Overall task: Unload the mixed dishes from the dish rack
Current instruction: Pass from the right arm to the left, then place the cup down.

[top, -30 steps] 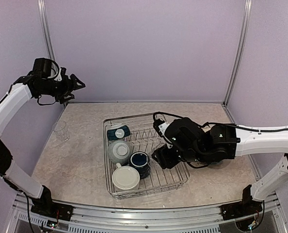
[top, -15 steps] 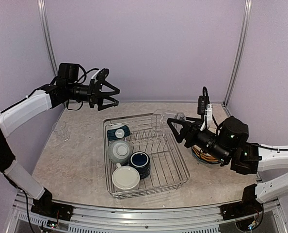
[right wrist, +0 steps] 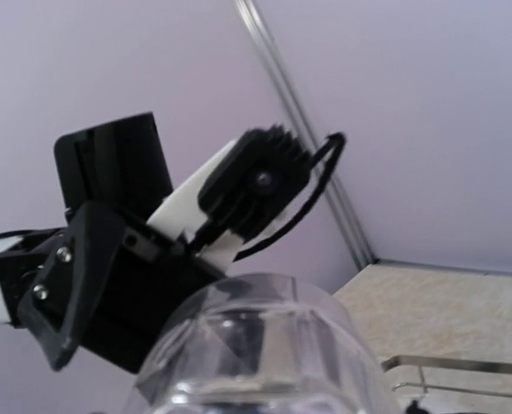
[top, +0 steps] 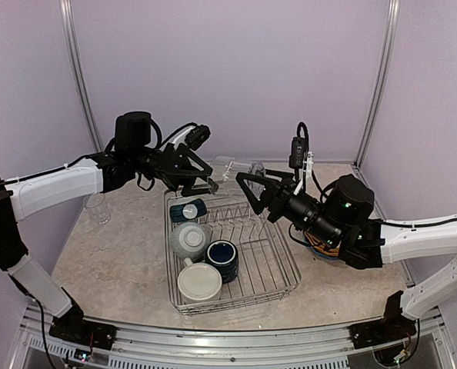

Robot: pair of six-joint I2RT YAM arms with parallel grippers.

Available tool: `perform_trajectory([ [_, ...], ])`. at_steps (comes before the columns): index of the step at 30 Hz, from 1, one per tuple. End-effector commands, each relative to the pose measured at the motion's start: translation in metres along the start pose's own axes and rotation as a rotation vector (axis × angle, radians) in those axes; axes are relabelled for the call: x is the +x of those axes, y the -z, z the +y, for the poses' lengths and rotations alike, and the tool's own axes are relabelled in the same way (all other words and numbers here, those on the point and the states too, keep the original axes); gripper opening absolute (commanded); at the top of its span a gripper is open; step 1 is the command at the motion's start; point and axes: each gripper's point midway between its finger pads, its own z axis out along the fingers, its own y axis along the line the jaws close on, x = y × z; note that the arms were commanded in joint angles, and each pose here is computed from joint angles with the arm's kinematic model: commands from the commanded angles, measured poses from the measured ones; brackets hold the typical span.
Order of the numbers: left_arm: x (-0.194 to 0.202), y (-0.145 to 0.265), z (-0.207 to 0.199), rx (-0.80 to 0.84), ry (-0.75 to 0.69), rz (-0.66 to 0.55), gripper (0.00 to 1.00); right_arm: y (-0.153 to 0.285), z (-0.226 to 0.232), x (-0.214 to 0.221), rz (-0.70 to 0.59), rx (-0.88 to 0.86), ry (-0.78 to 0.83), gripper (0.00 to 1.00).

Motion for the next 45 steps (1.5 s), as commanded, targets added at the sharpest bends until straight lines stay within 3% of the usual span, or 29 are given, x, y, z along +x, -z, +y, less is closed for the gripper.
perform_trajectory([
  [1,0.002,0.0,-0.02,0.061,-0.07,0.014,0.73,-0.007,0.012,-0.02,-0.083,-0.086,-0.06,0.02],
  [6,0.002,0.0,-0.024,0.068,-0.07,0.019,0.61,-0.018,0.011,-0.006,-0.068,-0.135,-0.106,0.01],
  [15,0.003,0.001,-0.035,0.085,-0.081,0.036,0.24,-0.018,-0.005,-0.001,-0.104,-0.247,-0.252,0.02],
  [17,0.003,0.002,-0.036,0.083,-0.083,0.034,0.14,-0.019,-0.007,0.002,-0.096,-0.27,-0.273,0.04],
  [19,0.002,0.002,-0.036,0.077,-0.081,0.034,0.01,-0.02,-0.008,0.006,-0.082,-0.279,-0.273,0.14],
  [22,-0.002,0.005,-0.03,0.043,-0.077,0.008,0.0,-0.021,-0.014,0.01,-0.07,-0.245,-0.27,0.33],
  [27,-0.013,0.019,-0.024,-0.03,-0.092,-0.045,0.0,-0.016,-0.038,0.015,-0.028,-0.132,-0.265,0.86],
  [29,-0.019,0.028,-0.022,-0.088,-0.102,-0.079,0.0,-0.014,-0.053,0.018,0.005,-0.057,-0.257,0.99],
  [35,-0.046,0.065,0.003,-0.408,-0.09,-0.254,0.0,-0.002,-0.091,0.027,0.13,0.162,-0.166,1.0],
  [41,-0.032,0.161,0.065,-0.799,0.275,-0.442,0.0,0.014,-0.103,0.024,0.151,0.247,-0.086,1.0],
  [45,0.014,0.244,0.092,-1.068,0.497,-0.523,0.0,0.022,-0.107,0.026,0.16,0.267,-0.053,1.0],
])
